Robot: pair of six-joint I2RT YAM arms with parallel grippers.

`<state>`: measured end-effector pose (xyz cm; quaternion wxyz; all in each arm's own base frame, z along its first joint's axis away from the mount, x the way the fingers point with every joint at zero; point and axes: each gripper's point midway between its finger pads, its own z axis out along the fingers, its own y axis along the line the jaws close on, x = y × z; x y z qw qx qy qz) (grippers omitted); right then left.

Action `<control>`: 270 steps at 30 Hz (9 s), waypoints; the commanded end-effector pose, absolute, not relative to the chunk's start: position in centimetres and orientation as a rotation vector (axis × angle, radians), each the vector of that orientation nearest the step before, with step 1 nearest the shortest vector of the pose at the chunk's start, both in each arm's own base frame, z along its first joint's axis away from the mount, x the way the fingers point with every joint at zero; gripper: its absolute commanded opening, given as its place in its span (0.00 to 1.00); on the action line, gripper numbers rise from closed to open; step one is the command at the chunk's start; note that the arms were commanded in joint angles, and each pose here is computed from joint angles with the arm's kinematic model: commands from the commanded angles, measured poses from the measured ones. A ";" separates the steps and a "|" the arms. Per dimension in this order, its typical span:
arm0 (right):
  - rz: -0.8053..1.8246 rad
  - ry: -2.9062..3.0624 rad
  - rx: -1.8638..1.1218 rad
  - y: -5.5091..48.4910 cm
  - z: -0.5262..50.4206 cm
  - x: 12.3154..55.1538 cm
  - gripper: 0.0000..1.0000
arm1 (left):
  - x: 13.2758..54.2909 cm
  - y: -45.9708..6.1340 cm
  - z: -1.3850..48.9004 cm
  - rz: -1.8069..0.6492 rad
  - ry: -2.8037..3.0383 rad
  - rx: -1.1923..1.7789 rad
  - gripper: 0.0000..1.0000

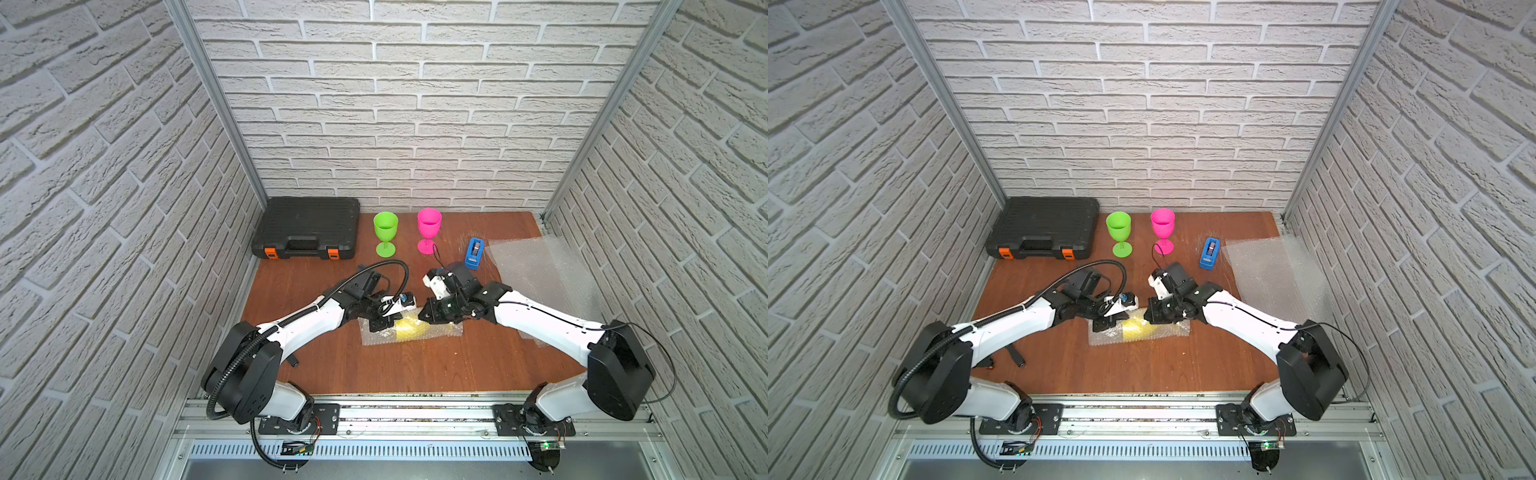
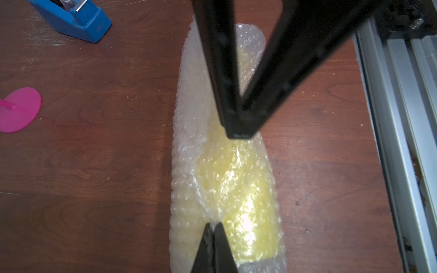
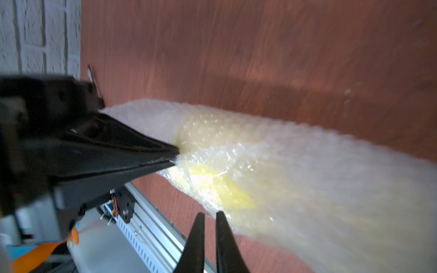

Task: Wrap wine glasses in bubble wrap
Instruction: Stick the tape on the bubble wrap, then pick up the bubble wrap from the center of the board, then wrap the bubble wrap at the center of the board.

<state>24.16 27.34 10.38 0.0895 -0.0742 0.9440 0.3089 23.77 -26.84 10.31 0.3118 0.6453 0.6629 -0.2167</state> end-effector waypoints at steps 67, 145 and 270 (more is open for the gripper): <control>0.686 2.204 -2.052 24.4 11.6 20.2 0.59 | 23.0 -27.0 11.1 -0.613 1.710 1.710 0.00; 0.627 1.617 -1.638 25.5 20.6 22.5 0.03 | 19.9 -17.0 28.4 -0.722 1.618 0.931 0.97; 0.874 1.632 -1.097 29.7 5.8 28.6 0.03 | 25.6 -26.9 16.6 -0.357 2.413 1.353 0.26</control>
